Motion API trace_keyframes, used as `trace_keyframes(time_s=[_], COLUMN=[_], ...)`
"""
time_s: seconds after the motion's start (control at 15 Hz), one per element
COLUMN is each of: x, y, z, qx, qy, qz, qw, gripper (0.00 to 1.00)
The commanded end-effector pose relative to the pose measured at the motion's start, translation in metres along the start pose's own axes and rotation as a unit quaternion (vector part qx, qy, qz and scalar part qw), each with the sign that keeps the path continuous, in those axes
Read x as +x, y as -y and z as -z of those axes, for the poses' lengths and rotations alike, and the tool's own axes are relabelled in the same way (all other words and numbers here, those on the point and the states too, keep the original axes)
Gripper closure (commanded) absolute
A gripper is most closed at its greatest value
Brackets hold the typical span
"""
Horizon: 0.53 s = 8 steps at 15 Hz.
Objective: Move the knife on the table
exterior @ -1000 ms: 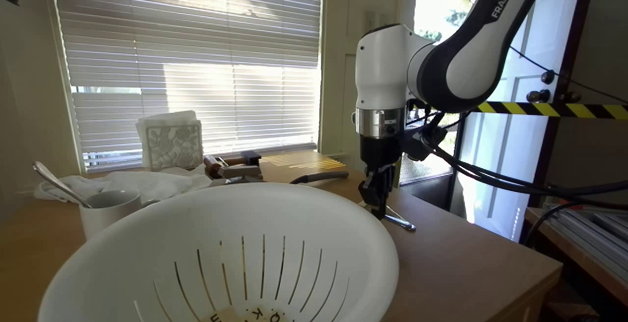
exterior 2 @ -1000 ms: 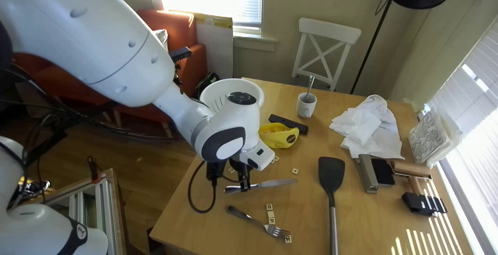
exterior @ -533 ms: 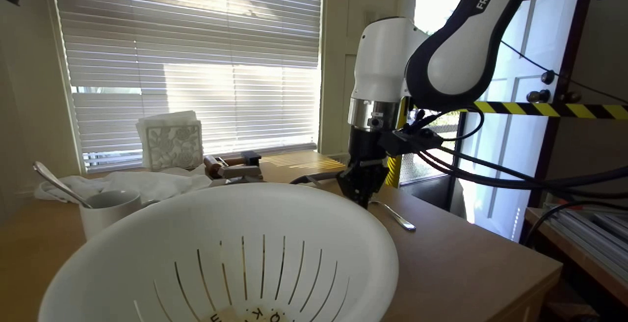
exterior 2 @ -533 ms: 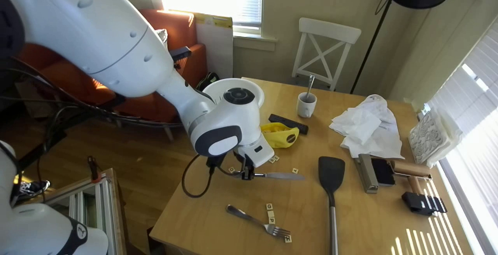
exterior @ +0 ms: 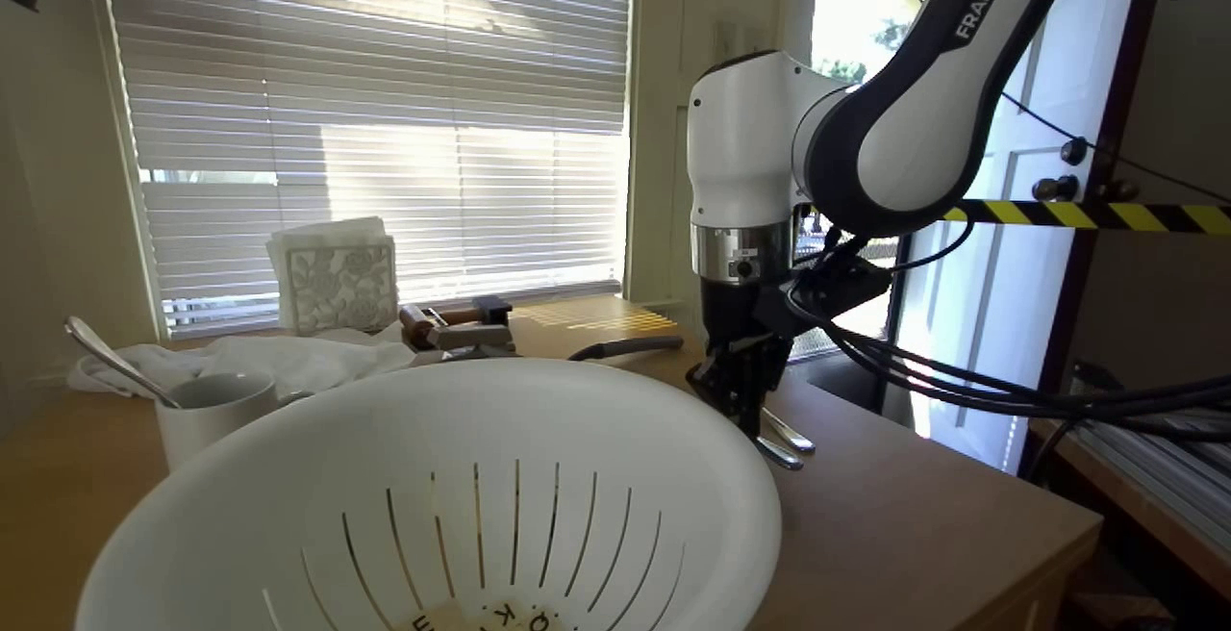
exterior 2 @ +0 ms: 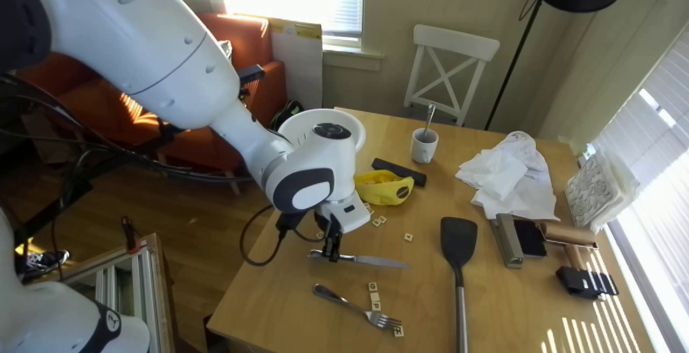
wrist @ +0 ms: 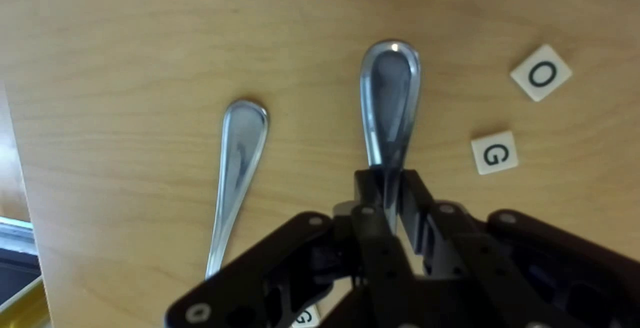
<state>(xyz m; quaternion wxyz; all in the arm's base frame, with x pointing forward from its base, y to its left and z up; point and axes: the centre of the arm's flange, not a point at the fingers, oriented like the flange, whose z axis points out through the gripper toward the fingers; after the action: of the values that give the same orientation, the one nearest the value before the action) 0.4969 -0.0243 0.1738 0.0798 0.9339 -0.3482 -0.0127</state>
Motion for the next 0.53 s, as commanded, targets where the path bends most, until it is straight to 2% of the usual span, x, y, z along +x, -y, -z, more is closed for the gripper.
trace_keyframes(time_s=[0.0,0.27,0.47], x=[0.001,0.008,0.017], y=[0.005,-0.006,-0.008], z=[-0.002,-0.01,-0.016], qx=[-0.024,-0.01,0.011], qy=[0.012,0.026,0.019], qz=[0.004,-0.009,0.004], qw=[0.9996,0.9996,0.9998], gripper=[0.96,0.96,0.96])
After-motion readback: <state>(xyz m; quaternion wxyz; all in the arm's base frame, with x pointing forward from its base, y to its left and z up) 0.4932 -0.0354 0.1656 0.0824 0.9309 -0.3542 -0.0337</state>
